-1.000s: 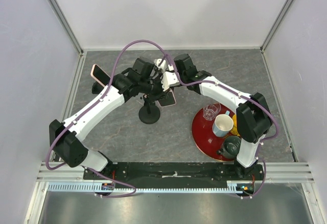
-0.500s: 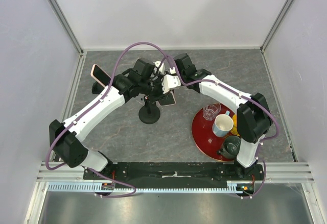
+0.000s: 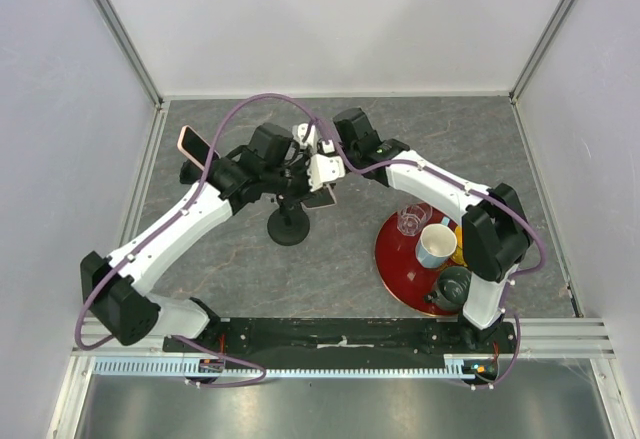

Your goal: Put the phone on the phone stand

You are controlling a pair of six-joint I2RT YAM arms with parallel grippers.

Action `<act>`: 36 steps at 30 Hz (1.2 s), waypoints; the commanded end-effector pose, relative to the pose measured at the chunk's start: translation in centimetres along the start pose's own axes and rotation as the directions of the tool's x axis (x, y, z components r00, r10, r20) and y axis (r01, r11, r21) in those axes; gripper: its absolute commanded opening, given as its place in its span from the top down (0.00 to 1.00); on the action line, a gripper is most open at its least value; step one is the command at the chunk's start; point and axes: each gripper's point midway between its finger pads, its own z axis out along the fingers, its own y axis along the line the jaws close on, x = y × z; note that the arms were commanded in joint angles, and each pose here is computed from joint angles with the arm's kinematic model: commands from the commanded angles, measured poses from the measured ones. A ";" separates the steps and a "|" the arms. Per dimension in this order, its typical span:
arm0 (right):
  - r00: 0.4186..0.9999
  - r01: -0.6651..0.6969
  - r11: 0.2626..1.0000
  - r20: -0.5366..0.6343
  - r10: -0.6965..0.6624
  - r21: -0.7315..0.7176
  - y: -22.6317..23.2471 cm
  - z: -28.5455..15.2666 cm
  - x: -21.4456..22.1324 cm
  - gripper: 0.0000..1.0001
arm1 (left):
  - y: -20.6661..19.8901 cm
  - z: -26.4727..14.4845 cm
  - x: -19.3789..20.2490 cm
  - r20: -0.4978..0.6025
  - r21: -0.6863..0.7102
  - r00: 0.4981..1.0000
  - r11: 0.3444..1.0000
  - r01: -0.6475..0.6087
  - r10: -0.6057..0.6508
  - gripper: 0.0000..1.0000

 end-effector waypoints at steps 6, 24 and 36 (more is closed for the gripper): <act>0.993 -0.120 0.983 0.001 0.122 -0.140 2.7 -1.9 2.0 1.00 | 3.8 -4.3 -0.2 0.000 -0.219 1.000 0.976 -0.005 0.005 0.98; 0.926 -0.325 0.825 0.331 0.180 0.463 -3.2 -5.0 -0.7 1.00 | 1.0 -4.0 2.9 -0.068 -0.240 0.911 0.893 0.381 -0.407 0.98; 0.845 -0.527 0.429 0.507 0.170 0.733 -6.4 -9.1 0.6 1.00 | 2.3 -7.8 10.1 -0.111 -0.702 0.648 0.522 0.485 -0.753 0.98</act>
